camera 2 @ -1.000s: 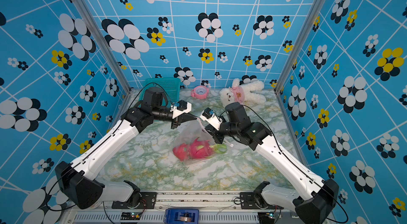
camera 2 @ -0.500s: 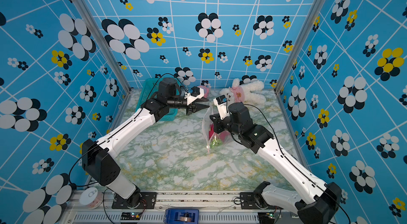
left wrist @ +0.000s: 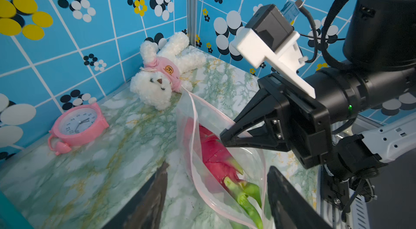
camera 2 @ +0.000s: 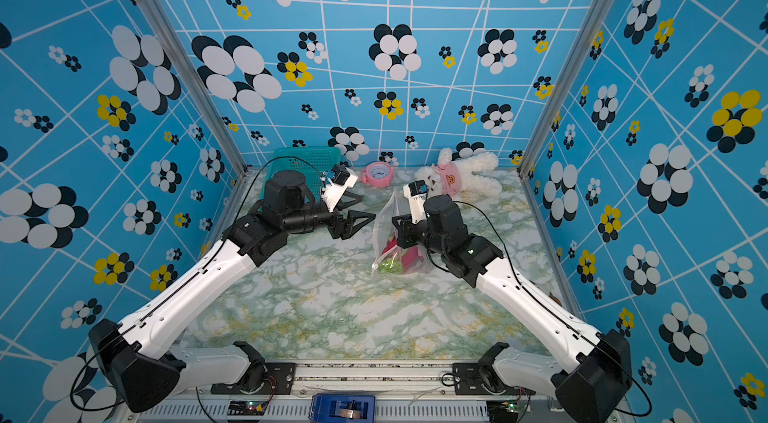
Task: Open the zip-top bag and take out the dragon fruit
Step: Adjust the zipper food storage bag at the center of the board.
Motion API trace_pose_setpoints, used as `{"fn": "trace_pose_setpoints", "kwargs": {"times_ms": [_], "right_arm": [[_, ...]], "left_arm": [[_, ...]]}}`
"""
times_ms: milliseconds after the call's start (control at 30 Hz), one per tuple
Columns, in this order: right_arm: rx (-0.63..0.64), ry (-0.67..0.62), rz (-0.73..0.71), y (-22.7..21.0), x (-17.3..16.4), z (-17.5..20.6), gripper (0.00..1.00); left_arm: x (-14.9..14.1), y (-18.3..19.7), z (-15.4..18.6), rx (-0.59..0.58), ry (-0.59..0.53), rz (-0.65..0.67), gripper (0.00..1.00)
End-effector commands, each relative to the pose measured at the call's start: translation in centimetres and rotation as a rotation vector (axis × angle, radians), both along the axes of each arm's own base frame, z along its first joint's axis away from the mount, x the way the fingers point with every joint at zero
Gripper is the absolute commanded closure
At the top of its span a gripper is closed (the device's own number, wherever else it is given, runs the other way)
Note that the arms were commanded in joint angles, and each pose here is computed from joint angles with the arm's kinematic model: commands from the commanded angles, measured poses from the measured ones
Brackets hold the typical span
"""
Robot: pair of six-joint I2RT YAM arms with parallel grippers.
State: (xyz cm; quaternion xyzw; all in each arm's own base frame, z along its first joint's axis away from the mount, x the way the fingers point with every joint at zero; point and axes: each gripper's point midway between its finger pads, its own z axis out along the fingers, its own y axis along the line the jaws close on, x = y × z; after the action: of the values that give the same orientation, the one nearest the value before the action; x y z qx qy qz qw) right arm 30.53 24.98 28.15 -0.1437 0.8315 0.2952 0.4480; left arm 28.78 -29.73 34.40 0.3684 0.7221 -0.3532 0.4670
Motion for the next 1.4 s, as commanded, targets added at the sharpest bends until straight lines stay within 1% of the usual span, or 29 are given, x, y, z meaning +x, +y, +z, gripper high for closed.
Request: {"fn": "trace_pose_setpoints", "kwargs": {"times_ms": [0,67,133,200,233,300,367,400,433,467,500,567,633,733,867,967,1033,1100,1167,1200,1233,1300,1367], "right_arm": [[0.048,-0.026,-0.004,0.6,0.4,0.9,1.0],[0.051,-0.028,-0.002,0.7,0.4,1.0,1.0],[0.05,-0.033,-0.003,0.7,0.3,1.2,1.0],[0.052,-0.037,-0.007,0.6,0.2,1.4,1.0],[0.052,-0.038,-0.007,0.7,0.1,1.4,1.0],[0.05,-0.037,-0.004,0.8,0.0,1.4,1.0],[0.047,-0.038,0.002,1.0,-0.1,1.3,1.0],[0.046,-0.038,0.003,1.1,-0.2,1.3,1.0],[0.045,-0.04,0.004,1.1,-0.2,1.4,1.0],[0.044,-0.04,0.001,1.1,-0.2,1.4,1.0],[0.043,-0.044,0.003,1.1,-0.2,1.5,1.0],[0.038,-0.044,0.004,1.1,-0.2,1.6,1.0],[0.041,-0.041,0.015,1.3,-0.3,1.8,1.0],[0.051,-0.042,0.039,2.0,-0.3,2.5,1.0],[0.074,-0.051,0.076,3.2,-0.3,4.2,1.0],[0.095,-0.048,0.104,4.2,-0.4,5.6,1.0],[0.107,-0.045,0.118,4.6,-0.4,6.4,1.0],[0.118,-0.035,0.105,4.6,-0.3,6.7,1.0],[0.112,-0.016,0.081,4.4,-0.1,5.7,1.0],[0.098,0.006,0.071,4.3,0.0,4.6,1.0],[0.081,0.032,0.064,4.2,0.1,3.3,1.0],[0.058,0.086,0.052,4.2,0.1,0.1,1.0],[0.064,0.129,0.038,4.4,0.3,-2.7,1.0]], "left_arm": [[0.5,-0.2,-4.0,0.026,0.186,0.077,0.3],[0.8,-1.0,-4.4,0.026,0.225,0.064,0.3],[1.3,-1.3,-5.4,0.072,0.254,0.073,0.31],[2.2,-1.1,-7.1,0.138,0.289,0.113,0.32],[2.6,-1.0,-7.6,0.152,0.299,0.126,0.32],[3.1,-1.2,-8.1,0.151,0.315,0.129,0.33],[3.5,-1.6,-8.4,0.144,0.332,0.135,0.37],[3.8,-1.7,-8.7,0.146,0.346,0.143,0.41],[4.0,-1.9,-9.0,0.151,0.36,0.146,0.49],[4.1,-2.0,-9.3,0.159,0.374,0.144,0.6],[4.2,-2.0,-9.5,0.163,0.392,0.142,0.72],[4.1,-2.0,-9.2,0.16,0.413,0.13,1.0],[4.1,-1.2,-8.3,0.153,0.419,0.15,1.0],[3.6,0.7,-6.3,0.139,0.389,0.192,1.0],[2.0,3.3,-3.6,0.154,0.32,0.225,1.0],[0.5,4.8,-0.4,0.145,0.277,0.237,1.0],[-0.6,5.4,1.8,0.133,0.248,0.228,1.0],[-1.4,5.6,3.2,0.126,0.239,0.22,1.0],[-1.9,5.4,3.5,0.131,0.24,0.206,1.0],[-2.0,5.1,3.0,0.14,0.249,0.202,1.0],[-2.0,4.9,2.3,0.146,0.265,0.197,1.0],[-1.7,4.4,0.0,0.158,0.334,0.202,1.0],[-1.4,3.8,-2.0,0.166,0.386,0.194,1.0]]}}
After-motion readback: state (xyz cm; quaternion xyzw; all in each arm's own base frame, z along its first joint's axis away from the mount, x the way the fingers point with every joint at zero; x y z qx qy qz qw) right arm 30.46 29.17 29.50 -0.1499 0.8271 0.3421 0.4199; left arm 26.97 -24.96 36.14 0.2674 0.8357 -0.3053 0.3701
